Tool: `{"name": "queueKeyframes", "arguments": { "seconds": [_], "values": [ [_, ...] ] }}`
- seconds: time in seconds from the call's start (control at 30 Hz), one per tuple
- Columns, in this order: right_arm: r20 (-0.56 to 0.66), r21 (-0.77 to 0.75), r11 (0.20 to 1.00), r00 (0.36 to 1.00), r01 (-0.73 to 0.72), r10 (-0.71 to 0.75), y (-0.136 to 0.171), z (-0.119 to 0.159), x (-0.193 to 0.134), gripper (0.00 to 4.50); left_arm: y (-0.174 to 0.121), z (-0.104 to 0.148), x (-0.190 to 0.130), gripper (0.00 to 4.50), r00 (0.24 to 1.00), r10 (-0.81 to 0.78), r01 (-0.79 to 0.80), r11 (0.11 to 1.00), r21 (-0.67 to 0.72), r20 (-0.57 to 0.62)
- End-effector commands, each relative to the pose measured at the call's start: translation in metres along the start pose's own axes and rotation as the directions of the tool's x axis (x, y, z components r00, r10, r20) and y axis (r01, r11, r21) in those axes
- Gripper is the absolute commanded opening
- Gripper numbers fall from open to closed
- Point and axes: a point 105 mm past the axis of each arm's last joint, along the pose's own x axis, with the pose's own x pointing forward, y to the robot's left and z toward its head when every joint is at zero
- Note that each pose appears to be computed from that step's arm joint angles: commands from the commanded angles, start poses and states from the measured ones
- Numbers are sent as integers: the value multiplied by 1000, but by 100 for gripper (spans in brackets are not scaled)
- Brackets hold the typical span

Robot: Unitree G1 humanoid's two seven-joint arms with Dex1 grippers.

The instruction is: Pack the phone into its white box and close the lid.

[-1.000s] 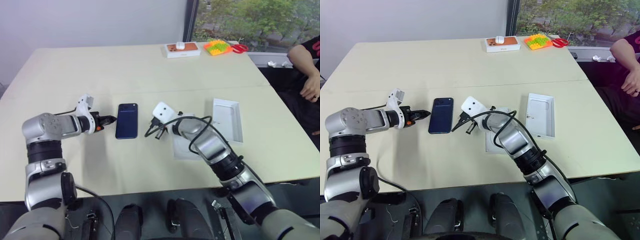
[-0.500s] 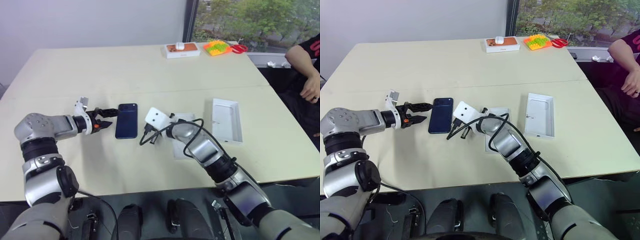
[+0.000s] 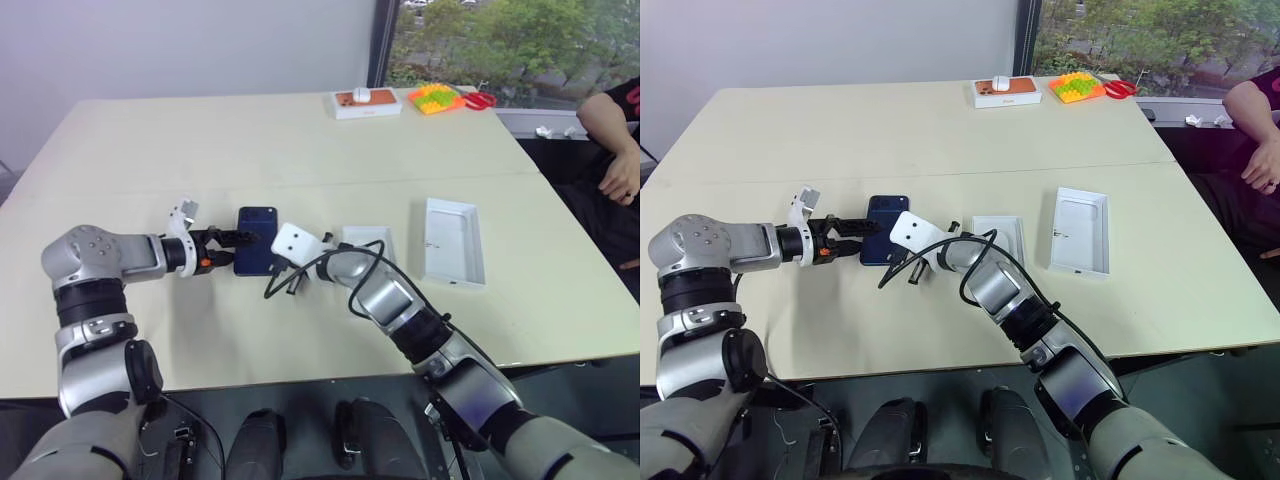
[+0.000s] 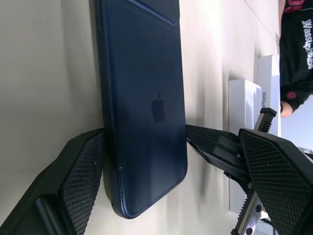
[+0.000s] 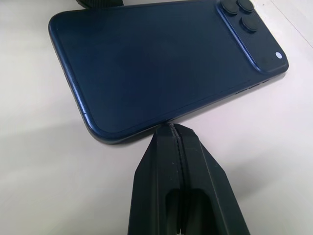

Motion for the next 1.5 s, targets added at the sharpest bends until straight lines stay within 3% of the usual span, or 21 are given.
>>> {"name": "queueKeyframes", "arguments": {
  "seconds": [0.03, 0.37, 0.47, 0.6, 0.97, 1.17, 1.33, 1.5],
  "values": [
    [78, -21, 997, 994, -75, 76, 19, 20, 2, 0, -1, -21, 12, 448, 995, -71, 66, 994, -88, -66],
    [65, -12, 998, 996, -56, 57, 17, 15, -1, 0, -1, -20, 9, 448, 996, -83, 79, 992, -98, -37],
    [59, -13, 999, 997, -48, 49, 15, 12, -4, 0, 0, -16, 6, 367, 998, -66, 64, 994, -86, -24],
    [51, -12, 999, 998, -33, 34, 12, 8, -10, 0, 0, -9, -1, 175, 998, -56, 56, 995, -78, 0],
    [28, -41, 999, 1000, 6, -5, 3, 2, -37, 0, 7, -6, -8, 175, 999, -42, 44, 995, -92, 19],
    [83, -39, 999, 996, -10, 13, 2, 18, -61, 0, 12, -7, -9, 175, 999, -37, 39, 994, -100, 21],
    [89, -52, 999, 996, -15, 19, 3, 21, -70, 0, 12, -5, -10, 2, 998, -56, 59, 994, -95, 31],
    [89, -41, 999, 996, -6, 10, 2, 20, -79, 0, 10, -5, -11, 2, 997, -69, 72, 994, -86, 34]
  ]
}}
